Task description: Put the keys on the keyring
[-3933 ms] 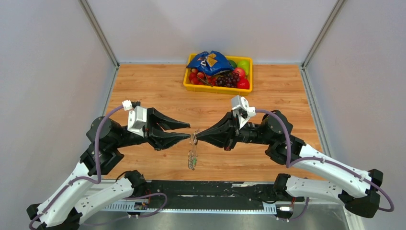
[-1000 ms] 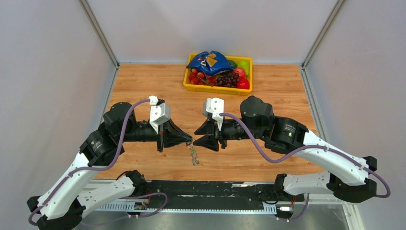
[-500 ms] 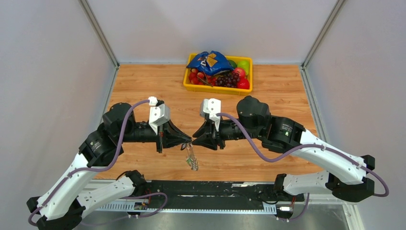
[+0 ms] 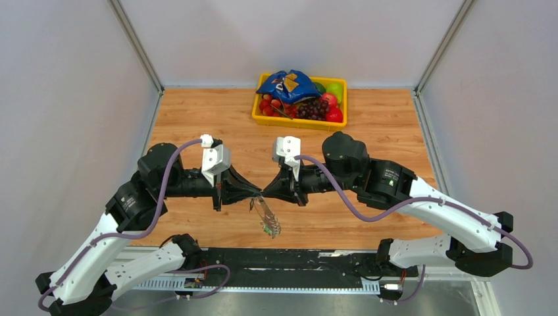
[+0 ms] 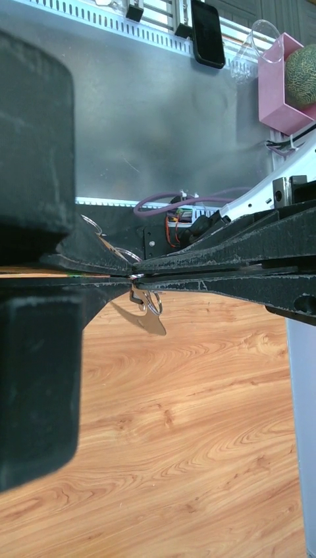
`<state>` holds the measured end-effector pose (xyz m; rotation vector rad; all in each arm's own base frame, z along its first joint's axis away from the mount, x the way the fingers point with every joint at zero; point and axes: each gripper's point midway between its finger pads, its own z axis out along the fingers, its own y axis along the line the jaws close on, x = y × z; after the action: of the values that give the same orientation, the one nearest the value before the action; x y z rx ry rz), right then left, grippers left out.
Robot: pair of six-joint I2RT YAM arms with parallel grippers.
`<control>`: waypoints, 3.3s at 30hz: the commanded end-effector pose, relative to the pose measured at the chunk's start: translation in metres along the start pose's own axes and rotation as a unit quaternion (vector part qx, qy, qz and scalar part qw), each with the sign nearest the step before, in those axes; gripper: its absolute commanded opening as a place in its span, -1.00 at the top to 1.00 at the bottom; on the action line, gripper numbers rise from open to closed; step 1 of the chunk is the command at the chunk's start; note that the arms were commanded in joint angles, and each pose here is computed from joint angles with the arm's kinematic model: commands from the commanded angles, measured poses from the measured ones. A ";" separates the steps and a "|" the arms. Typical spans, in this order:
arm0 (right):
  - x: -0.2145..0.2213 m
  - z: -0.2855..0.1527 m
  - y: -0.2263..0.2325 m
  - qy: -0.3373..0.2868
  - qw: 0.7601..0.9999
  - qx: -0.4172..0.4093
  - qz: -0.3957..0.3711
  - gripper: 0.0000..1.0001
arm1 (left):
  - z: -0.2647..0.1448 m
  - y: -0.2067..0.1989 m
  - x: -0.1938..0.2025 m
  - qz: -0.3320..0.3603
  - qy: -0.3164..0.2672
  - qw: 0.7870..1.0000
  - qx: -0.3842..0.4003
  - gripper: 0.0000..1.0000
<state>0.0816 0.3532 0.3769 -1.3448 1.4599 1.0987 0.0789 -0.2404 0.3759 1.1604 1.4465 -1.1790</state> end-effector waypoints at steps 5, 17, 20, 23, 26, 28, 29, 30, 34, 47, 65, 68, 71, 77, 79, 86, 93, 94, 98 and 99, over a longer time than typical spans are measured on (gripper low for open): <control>-0.036 -0.026 0.007 -0.086 0.996 0.012 -0.019 1.00 | -0.011 -0.013 -0.030 0.055 -0.081 0.995 0.007 0.11; -0.038 -0.069 0.002 -0.140 0.988 0.070 -0.016 1.00 | 0.002 0.030 -0.040 0.015 -0.134 0.987 -0.084 -0.21; -0.040 -0.087 -0.006 -0.157 0.981 0.111 -0.006 1.00 | 0.014 0.055 -0.027 -0.023 -0.120 0.985 -0.125 -0.21; -0.039 -0.108 -0.019 -0.171 0.971 0.166 0.021 1.00 | 0.033 0.080 -0.007 -0.070 -0.095 0.981 -0.155 -0.19; -0.033 -0.122 -0.036 -0.175 0.958 0.225 0.039 1.00 | 0.052 0.098 0.020 -0.106 -0.066 0.979 -0.164 -0.17; -0.028 -0.128 -0.043 -0.174 0.951 0.250 0.048 1.00 | 0.064 0.108 0.037 -0.122 -0.051 0.977 -0.169 -0.17; -0.027 -0.131 -0.046 -0.175 0.949 0.259 0.051 1.00 | 0.068 0.112 0.039 -0.126 -0.052 0.976 -0.171 -0.17; -0.027 -0.133 -0.047 -0.176 0.947 0.264 0.053 1.00 | 0.075 0.118 0.051 -0.134 -0.042 0.975 -0.174 -0.17; -0.028 -0.137 -0.045 -0.181 0.946 0.264 0.055 1.00 | 0.094 0.143 0.089 -0.150 -0.011 0.968 -0.200 -0.16; -0.027 -0.155 -0.052 -0.192 0.932 0.297 0.078 1.00 | 0.156 0.205 0.194 -0.216 0.061 0.945 -0.239 -0.10; -0.025 -0.170 -0.049 -0.199 0.928 0.304 0.084 1.00 | 0.212 0.255 0.261 -0.172 0.150 0.912 -0.340 -0.05; -0.022 -0.171 -0.051 -0.196 0.926 0.311 0.082 1.00 | 0.214 0.255 0.265 -0.163 0.159 0.910 -0.347 -0.03; -0.022 -0.173 -0.051 -0.197 0.926 0.312 0.081 1.00 | 0.214 0.254 0.270 -0.156 0.172 0.905 -0.357 0.00; -0.021 -0.172 -0.050 -0.197 0.927 0.309 0.081 1.00 | 0.209 0.254 0.276 -0.137 0.192 0.894 -0.381 0.07; -0.021 -0.172 -0.049 -0.197 0.928 0.306 0.081 1.00 | 0.210 0.253 0.276 -0.133 0.195 0.893 -0.384 0.07; -0.022 -0.174 -0.047 -0.201 0.928 0.303 0.082 1.00 | 0.215 0.246 0.276 -0.124 0.199 0.894 -0.382 0.09; -0.021 -0.171 -0.046 -0.199 0.930 0.299 0.082 1.00 | 0.217 0.240 0.280 -0.120 0.207 0.894 -0.380 0.10; -0.021 -0.171 -0.046 -0.199 0.930 0.299 0.082 1.00 | 0.217 0.239 0.280 -0.119 0.207 0.893 -0.381 0.10; -0.020 -0.171 -0.046 -0.197 0.930 0.299 0.081 1.00 | 0.220 0.238 0.279 -0.115 0.207 0.894 -0.381 0.10; -0.021 -0.171 -0.046 -0.198 0.930 0.299 0.081 1.00 | 0.221 0.238 0.280 -0.112 0.208 0.894 -0.380 0.10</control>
<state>0.1280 0.1935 0.4238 -0.5785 1.4924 0.8194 0.2861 -0.3896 0.0310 0.6937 2.1918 -0.4035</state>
